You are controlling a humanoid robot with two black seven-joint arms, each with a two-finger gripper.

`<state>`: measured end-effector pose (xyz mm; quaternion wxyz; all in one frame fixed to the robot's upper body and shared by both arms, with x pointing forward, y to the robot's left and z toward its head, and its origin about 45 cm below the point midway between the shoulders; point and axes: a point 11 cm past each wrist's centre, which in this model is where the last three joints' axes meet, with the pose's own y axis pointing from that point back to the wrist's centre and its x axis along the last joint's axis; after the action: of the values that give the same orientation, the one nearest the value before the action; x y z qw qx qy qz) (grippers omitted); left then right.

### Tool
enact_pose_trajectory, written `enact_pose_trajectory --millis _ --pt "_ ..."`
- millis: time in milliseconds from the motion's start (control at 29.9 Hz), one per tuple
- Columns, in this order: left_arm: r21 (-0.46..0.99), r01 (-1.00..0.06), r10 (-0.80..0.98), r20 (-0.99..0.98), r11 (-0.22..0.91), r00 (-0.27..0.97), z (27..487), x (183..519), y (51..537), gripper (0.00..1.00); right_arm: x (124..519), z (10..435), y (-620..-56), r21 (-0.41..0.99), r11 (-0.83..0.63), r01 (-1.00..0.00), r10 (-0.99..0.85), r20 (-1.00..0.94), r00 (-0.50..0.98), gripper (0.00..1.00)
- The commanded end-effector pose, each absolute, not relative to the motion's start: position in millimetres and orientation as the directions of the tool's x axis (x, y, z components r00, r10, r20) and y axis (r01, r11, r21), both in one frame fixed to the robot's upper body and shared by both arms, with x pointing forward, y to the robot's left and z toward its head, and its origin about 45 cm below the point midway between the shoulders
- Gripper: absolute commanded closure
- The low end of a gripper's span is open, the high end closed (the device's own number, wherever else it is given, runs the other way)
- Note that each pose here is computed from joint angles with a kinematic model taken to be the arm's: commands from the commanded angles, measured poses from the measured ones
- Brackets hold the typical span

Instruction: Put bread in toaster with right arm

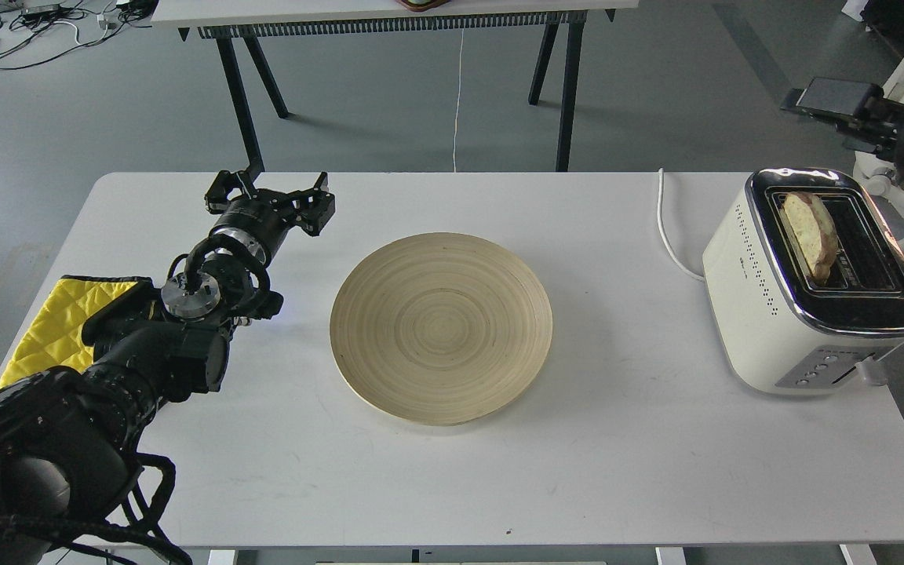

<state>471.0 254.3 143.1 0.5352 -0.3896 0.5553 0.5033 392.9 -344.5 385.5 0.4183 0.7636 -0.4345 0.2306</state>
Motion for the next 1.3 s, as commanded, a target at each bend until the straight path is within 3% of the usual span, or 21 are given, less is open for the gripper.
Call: enact_pose_trajectory --millis 0,201,368,602,869,1036,1271 --pt "0.142 -0.971 0.105 -0.987 0.190 -0.124 143 471 254 0.00 414 379 -290 0.328 -0.422 -0.845 -0.567 0.632 0.529 0.02" --pt "0.142 -0.972 0.108 -0.987 0.190 -0.123 143 471 255 0.00 438 344 -217 0.161 -0.552 -0.818 -0.727 0.389 0.566 0.02" --pt "0.142 -0.971 0.107 -0.987 0.191 -0.123 143 471 254 0.00 448 293 -199 0.087 -0.517 -0.852 -0.840 0.139 0.524 0.02" --pt "0.142 -0.971 0.107 -0.987 0.191 -0.123 143 471 254 0.00 447 264 -178 -0.030 -0.606 -0.795 -0.791 -0.084 0.606 0.02" --pt "0.142 -0.971 0.105 -0.987 0.190 -0.124 143 471 254 0.00 435 211 -184 -0.025 -0.677 -0.736 -0.681 -0.357 0.639 0.01" --pt "0.142 -0.971 0.107 -0.987 0.191 -0.123 143 471 254 0.00 434 170 -205 -0.007 -0.570 -0.822 -0.734 -0.445 0.513 0.01" --pt "0.142 -0.971 0.105 -0.987 0.190 -0.124 143 471 254 0.00 432 166 -204 -0.016 -0.551 -0.834 -0.731 -0.474 0.492 0.01"
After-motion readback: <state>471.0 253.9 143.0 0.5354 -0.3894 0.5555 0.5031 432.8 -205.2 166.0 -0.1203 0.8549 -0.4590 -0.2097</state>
